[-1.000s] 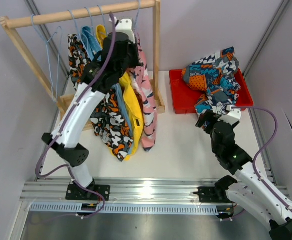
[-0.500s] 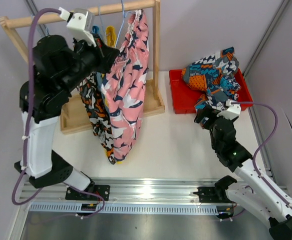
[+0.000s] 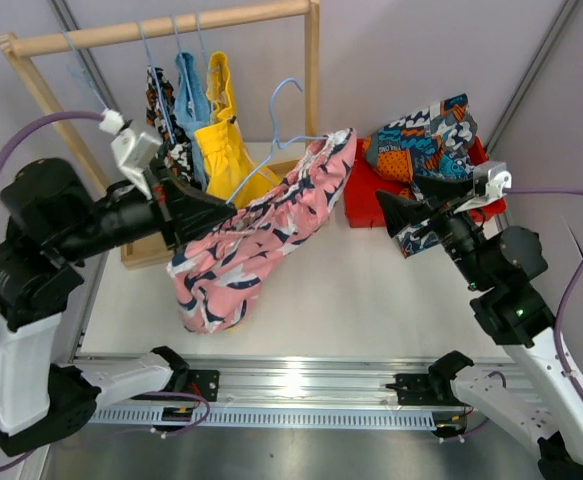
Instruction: Remove the shorts from the hanger
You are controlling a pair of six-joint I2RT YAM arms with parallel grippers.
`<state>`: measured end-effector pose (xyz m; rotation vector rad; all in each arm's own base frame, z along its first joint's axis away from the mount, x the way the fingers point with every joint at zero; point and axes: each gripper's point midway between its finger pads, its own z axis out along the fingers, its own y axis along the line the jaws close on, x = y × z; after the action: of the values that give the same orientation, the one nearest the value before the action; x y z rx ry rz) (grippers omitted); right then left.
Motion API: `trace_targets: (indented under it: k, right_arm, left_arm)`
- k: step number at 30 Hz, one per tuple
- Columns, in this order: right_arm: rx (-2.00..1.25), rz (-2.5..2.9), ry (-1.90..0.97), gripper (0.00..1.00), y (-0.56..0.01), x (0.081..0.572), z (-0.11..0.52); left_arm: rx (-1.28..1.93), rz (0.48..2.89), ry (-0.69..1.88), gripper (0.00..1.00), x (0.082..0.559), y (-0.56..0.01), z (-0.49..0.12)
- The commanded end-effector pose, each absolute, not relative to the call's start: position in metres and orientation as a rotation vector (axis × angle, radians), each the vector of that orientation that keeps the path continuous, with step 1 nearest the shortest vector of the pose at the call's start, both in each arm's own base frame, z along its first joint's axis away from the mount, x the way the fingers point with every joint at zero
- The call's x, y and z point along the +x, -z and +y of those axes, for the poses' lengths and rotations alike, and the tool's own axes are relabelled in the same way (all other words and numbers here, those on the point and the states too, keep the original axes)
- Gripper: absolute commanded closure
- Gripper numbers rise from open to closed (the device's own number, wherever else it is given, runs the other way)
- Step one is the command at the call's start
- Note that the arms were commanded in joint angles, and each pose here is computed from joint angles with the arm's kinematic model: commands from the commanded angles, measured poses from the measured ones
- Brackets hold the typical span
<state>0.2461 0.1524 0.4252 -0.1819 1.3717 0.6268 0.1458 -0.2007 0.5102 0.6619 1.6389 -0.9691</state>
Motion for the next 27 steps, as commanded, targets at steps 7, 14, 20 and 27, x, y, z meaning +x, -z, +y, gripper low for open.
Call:
trace_targets:
  k: [7,14,20,27]
  right_arm:
    - [-0.371,1.292,-0.724,0.00,-0.463,0.244,0.193]
    - [-0.348,1.249,-0.742,0.01,-0.458,0.259,0.206]
    - [-0.357,1.183,-0.718,0.94,-0.472,0.263,0.207]
    - [-0.213,1.147,-0.511,1.00,-0.491,0.284,0.146]
  left_arm:
    - [0.764,1.363,1.196,1.00,0.077,-0.563,-0.194]
    - [0.788,1.328,1.239,1.00,0.062,-0.568,-0.192]
    - [0.758,1.361,1.192,1.00,0.069,-0.561,-0.188]
    - [0.744,1.429,1.150,1.00,0.080,-0.546,-0.191]
